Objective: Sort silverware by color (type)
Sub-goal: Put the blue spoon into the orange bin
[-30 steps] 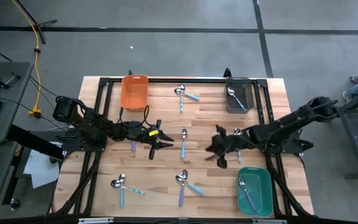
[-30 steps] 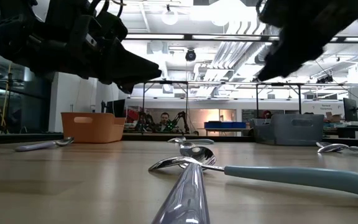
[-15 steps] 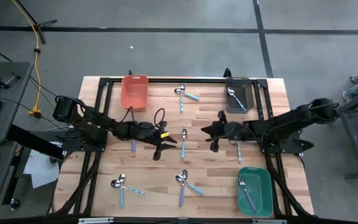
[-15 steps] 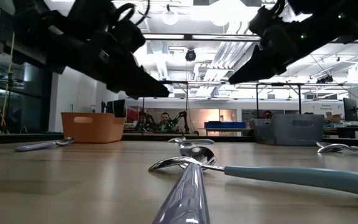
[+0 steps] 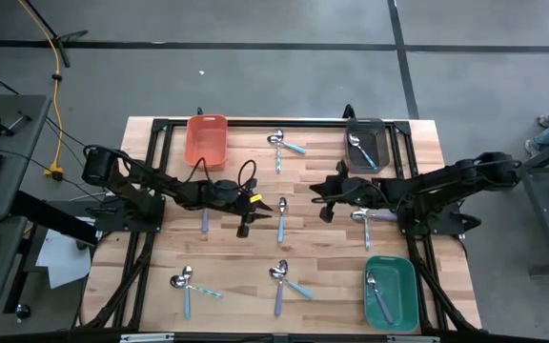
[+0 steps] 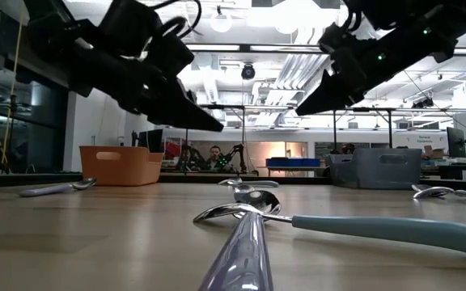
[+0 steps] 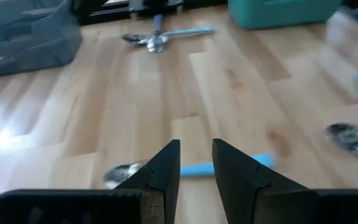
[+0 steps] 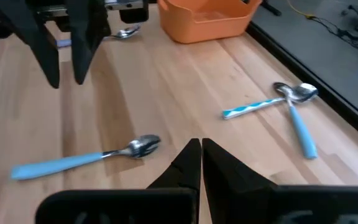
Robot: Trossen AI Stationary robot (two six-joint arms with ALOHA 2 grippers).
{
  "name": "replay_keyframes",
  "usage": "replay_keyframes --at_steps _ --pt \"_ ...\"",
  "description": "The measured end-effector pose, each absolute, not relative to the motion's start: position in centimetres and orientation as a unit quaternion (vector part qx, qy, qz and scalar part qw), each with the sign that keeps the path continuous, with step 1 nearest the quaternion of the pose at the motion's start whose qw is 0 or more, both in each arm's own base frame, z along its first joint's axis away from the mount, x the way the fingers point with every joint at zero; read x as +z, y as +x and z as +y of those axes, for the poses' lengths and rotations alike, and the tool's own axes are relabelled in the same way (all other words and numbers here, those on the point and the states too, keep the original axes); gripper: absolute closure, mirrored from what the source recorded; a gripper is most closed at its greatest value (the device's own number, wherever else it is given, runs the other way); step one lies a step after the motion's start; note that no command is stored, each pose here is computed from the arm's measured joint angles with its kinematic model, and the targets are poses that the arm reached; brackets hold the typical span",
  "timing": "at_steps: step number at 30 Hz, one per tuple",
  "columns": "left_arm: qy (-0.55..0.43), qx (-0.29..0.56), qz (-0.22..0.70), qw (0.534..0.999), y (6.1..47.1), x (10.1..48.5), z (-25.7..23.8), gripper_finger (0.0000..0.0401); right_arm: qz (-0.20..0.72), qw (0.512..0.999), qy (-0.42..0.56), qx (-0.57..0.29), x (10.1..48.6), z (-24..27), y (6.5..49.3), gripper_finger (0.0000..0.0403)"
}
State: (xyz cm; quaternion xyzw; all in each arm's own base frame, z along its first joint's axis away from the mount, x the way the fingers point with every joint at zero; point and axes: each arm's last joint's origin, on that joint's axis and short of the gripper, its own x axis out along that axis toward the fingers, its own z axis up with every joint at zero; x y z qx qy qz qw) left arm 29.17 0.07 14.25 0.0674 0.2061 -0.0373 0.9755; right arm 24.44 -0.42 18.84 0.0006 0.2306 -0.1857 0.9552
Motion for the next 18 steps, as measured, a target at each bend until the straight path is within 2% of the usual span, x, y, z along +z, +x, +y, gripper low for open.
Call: replay_keyframes --at_steps 6,18 --pt "0.077 0.058 0.226 0.970 29.0 14.0 2.4 0.0314 0.238 0.948 0.014 -0.212 18.7 -1.6 24.3 0.0403" --pt "0.059 0.093 0.203 0.973 29.3 14.8 4.2 0.0314 0.242 0.943 0.009 -0.227 18.6 -2.5 24.2 0.0401"
